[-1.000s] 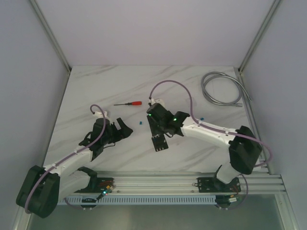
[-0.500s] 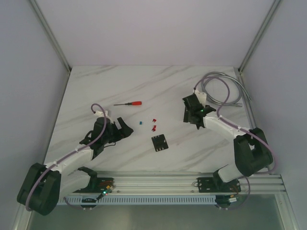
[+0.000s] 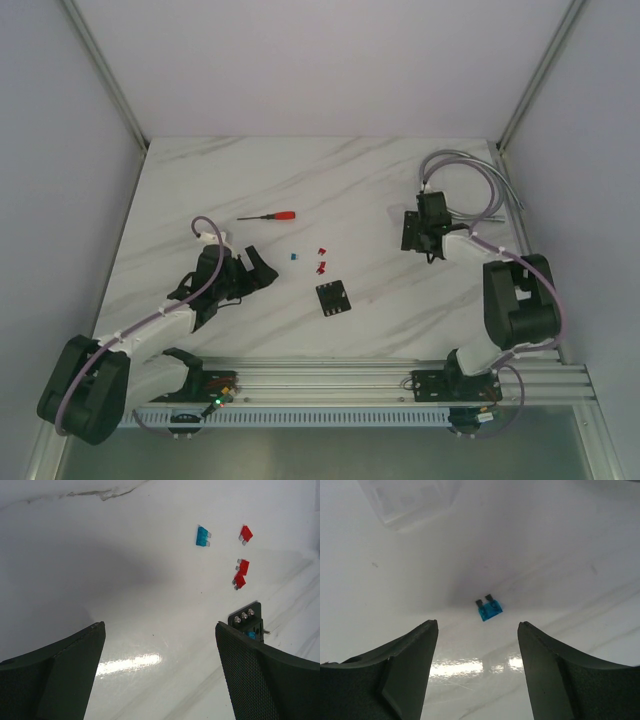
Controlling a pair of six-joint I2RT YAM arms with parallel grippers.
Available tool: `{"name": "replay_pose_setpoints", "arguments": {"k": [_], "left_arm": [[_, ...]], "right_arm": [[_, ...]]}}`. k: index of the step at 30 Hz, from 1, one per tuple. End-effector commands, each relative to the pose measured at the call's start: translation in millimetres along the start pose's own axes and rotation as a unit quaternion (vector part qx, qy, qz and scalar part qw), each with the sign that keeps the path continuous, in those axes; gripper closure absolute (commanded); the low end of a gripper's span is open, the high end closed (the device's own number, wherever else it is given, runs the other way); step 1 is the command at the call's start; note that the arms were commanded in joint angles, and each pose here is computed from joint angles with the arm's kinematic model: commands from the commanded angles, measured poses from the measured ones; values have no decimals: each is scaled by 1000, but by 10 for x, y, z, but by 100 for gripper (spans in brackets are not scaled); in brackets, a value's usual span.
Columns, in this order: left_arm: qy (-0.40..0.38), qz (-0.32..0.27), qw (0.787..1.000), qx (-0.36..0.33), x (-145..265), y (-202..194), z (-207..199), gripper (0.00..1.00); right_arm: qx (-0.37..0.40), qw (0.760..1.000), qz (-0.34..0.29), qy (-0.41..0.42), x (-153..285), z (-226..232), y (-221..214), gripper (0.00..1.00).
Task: Snap on the fuse box
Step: Pick up the fuse from the center of the board.
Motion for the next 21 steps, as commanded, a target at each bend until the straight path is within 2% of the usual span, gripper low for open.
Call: {"name": "replay_pose_setpoints", "arguments": {"k": [1,7,11,12,13,21], "left_arm": [[-4,-8,1000,0,2,106,-46,0],[-6,-7,1000,1,5,99,-54,0],[-7,-8,1000,1,11,102,-57,0],[-7,-7,1000,2,11,101,-58,0],[-8,-8,1000,2,15,105,-63,0],[-12,-10,1000,2,40,102,-74,0]], "right_arm": [[31,998,18,52,-119,92,-77,29],[34,998,32,34,-207,-62,-142,30],[43,997,45,50,-217,-40,-208,31],[47,996,49,54,-222,-29,-227,36],[50,996,52,56,-229,-30,-241,37],[71,992,74,68,-292,-38,-336,39]]}}
Point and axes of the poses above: each gripper's point midway between its finger pads, its own x axis back along the fingers, its own z axis along the line the jaws close on, y = z × x, the point moved 1 cm from there along x, back along the fingers, and after that the axes turned 14 degrees about -x, right-handed, at the moved point
